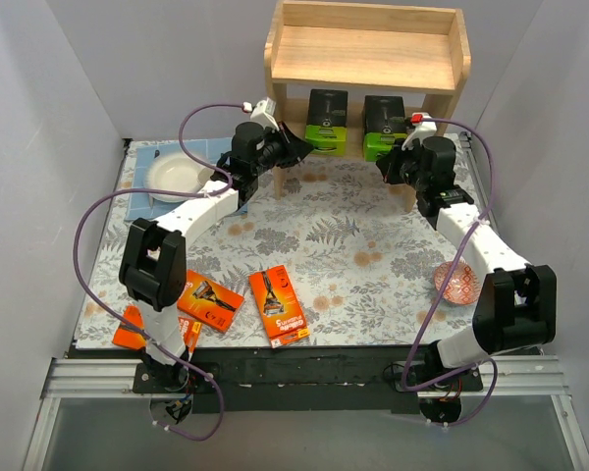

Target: Place and organize the shaving razors onto the shelf

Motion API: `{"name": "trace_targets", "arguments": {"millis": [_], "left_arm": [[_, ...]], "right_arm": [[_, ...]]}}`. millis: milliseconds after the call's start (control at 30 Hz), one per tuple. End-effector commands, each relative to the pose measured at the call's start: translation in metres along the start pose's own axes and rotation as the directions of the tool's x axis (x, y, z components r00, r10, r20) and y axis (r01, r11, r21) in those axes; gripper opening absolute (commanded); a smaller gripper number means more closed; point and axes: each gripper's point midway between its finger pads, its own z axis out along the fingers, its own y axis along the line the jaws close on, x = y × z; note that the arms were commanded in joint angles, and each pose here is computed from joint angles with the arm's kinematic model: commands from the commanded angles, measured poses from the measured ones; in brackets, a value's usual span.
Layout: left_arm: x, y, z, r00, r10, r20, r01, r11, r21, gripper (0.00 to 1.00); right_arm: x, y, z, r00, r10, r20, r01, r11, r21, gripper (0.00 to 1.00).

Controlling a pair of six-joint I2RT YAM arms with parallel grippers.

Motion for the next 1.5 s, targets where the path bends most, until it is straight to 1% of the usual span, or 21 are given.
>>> {"name": "trace_targets", "arguments": {"millis": [0, 100, 200, 233, 267, 300, 333, 367, 433, 467, 500, 567, 600, 633, 700, 733, 767, 900, 967, 1200, 1467], "left_arm": [[-0.008, -0.008, 0.006, 0.999, 0.006, 0.031, -0.006, 1.000, 0.005, 0.00], [-0.008, -0.013, -0.002, 0.999, 0.000, 0.032, 0.000, 1.000, 0.006, 0.00], [-0.004, -0.016, -0.014, 1.000, 0.004, 0.010, -0.004, 1.000, -0.004, 0.00], [-0.014, -0.029, -0.027, 0.999, 0.022, 0.027, -0.022, 1.000, 0.013, 0.00], [-0.011, -0.031, -0.035, 0.998, 0.064, 0.003, -0.064, 0.998, 0.017, 0.02], [-0.005, -0.030, -0.043, 0.996, 0.082, -0.020, -0.082, 0.997, 0.017, 0.06], [-0.016, -0.045, -0.060, 0.994, 0.113, 0.000, -0.113, 0.993, 0.036, 0.12], [-0.006, -0.043, -0.070, 0.992, 0.118, -0.049, -0.117, 0.993, 0.031, 0.32], [0.013, -0.033, -0.089, 0.979, 0.170, -0.111, -0.169, 0.985, 0.017, 0.45], [0.019, -0.037, -0.107, 0.972, 0.191, -0.138, -0.189, 0.982, 0.027, 0.55], [0.036, -0.026, -0.116, 0.954, 0.241, -0.180, -0.240, 0.970, 0.028, 0.57], [0.047, -0.016, -0.137, 0.927, 0.302, -0.222, -0.304, 0.952, 0.023, 0.59], [0.062, 0.000, -0.145, 0.906, 0.335, -0.259, -0.345, 0.939, 0.007, 0.58], [0.065, 0.008, -0.153, 0.896, 0.346, -0.278, -0.364, 0.931, -0.013, 0.57], [0.064, 0.016, -0.165, 0.885, 0.374, -0.278, -0.399, 0.916, -0.039, 0.53], [0.065, 0.019, -0.169, 0.881, 0.377, -0.284, -0.405, 0.913, -0.044, 0.53], [0.066, 0.022, -0.173, 0.881, 0.370, -0.294, -0.402, 0.914, -0.053, 0.52], [0.059, 0.020, -0.180, 0.890, 0.360, -0.280, -0.391, 0.919, -0.060, 0.52], [0.057, 0.023, -0.181, 0.893, 0.355, -0.277, -0.387, 0.920, -0.066, 0.52], [0.059, 0.034, -0.185, 0.904, 0.324, -0.280, -0.359, 0.929, -0.085, 0.53], [0.061, 0.041, -0.182, 0.912, 0.298, -0.283, -0.334, 0.938, -0.090, 0.55]], "right_arm": [[-0.042, 0.007, -0.002, 0.993, -0.007, 0.120, 0.007, 1.000, -0.003, 0.01], [-0.043, 0.003, -0.006, 0.992, -0.012, 0.129, 0.009, 1.000, 0.024, 0.01], [-0.044, 0.008, -0.015, 0.992, -0.037, 0.119, 0.036, 0.999, 0.009, 0.01], [-0.046, 0.014, -0.023, 0.992, -0.051, 0.118, 0.053, 0.999, -0.009, 0.01], [-0.040, 0.017, -0.029, 0.993, -0.069, 0.092, 0.071, 0.997, -0.020, 0.02], [-0.043, 0.021, -0.040, 0.989, -0.111, 0.099, 0.115, 0.993, -0.029, 0.03], [-0.039, 0.022, -0.046, 0.987, -0.135, 0.085, 0.138, 0.990, -0.035, 0.04], [-0.028, 0.018, -0.052, 0.989, -0.140, 0.045, 0.141, 0.990, -0.021, 0.08], [-0.018, 0.012, -0.066, 0.986, -0.168, 0.020, 0.168, 0.986, 0.017, 0.14], [-0.012, 0.010, -0.069, 0.985, -0.174, -0.004, 0.174, 0.985, 0.022, 0.15], [-0.008, 0.009, -0.072, 0.982, -0.188, -0.006, 0.188, 0.982, 0.024, 0.16], [-0.011, 0.008, -0.071, 0.963, -0.269, 0.021, 0.268, 0.963, 0.035, 0.15], [-0.008, 0.006, -0.067, 0.952, -0.304, 0.028, 0.302, 0.951, 0.060, 0.12], [-0.007, 0.006, -0.064, 0.925, -0.378, 0.036, 0.376, 0.925, 0.059, 0.06], [-0.017, 0.011, -0.057, 0.884, -0.457, 0.100, 0.451, 0.889, 0.072, 0.02], [-0.017, 0.009, -0.054, 0.854, -0.510, 0.100, 0.504, 0.860, 0.080, 0.01], [-0.020, 0.010, -0.051, 0.842, -0.528, 0.109, 0.521, 0.849, 0.082, 0.01], [-0.030, 0.004, -0.032, 0.825, -0.556, 0.099, 0.547, 0.830, 0.109, 0.01], [-0.040, 0.005, -0.028, 0.812, -0.571, 0.120, 0.559, 0.820, 0.120, 0.01], [-0.042, -0.001, 0.002, 0.782, -0.618, 0.084, 0.608, 0.786, 0.114, 0.01], [-0.045, -0.001, 0.019, 0.784, -0.617, 0.069, 0.611, 0.786, 0.095, 0.01]]}}
